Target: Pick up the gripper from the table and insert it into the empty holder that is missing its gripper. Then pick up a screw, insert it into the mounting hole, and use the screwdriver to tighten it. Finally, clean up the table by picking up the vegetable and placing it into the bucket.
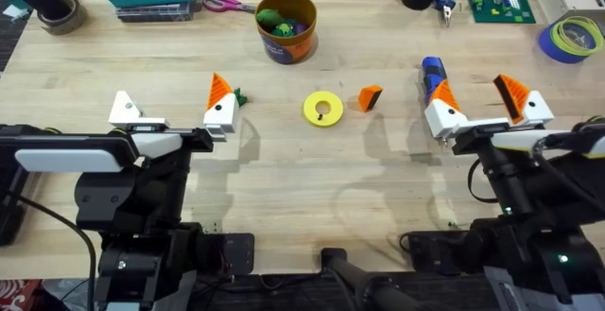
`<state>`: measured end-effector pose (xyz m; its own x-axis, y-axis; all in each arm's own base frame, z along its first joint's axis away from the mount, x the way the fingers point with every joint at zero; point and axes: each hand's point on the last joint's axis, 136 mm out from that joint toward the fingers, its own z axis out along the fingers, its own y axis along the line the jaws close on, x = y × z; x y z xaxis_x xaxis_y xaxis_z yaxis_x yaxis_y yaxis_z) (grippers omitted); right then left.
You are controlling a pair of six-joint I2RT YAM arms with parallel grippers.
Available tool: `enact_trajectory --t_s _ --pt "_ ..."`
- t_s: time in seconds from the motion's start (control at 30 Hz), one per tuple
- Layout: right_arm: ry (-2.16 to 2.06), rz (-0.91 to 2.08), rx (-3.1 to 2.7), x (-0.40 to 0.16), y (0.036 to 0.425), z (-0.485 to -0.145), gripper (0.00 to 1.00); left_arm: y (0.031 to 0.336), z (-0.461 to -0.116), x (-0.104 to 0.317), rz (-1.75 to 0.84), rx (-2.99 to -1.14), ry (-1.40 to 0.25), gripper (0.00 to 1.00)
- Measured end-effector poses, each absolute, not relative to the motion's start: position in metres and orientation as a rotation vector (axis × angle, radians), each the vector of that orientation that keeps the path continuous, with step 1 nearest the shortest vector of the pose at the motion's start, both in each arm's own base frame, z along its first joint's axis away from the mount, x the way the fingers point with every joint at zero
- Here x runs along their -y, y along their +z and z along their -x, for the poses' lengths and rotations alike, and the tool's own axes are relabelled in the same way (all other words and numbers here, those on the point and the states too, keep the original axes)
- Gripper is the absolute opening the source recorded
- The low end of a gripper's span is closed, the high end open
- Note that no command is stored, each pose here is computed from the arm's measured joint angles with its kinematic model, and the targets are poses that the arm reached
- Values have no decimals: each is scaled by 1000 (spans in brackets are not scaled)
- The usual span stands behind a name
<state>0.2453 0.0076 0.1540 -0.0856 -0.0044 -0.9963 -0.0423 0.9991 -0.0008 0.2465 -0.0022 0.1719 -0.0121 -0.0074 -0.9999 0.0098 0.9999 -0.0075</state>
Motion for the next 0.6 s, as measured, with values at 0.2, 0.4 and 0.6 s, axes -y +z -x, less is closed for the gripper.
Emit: enact_trajectory --t_s 0.2,0.4,0.6 --pt "31 37 -1656 -8 154 -245 995 172 -247 2 -1 -1583 -13 985" --pt "27 46 -1554 -8 179 -246 995 194 -246 2 1 -1498 -11 986" --pt "21 53 -1494 -9 240 -233 995 238 -234 1 2 -1523 -10 985"
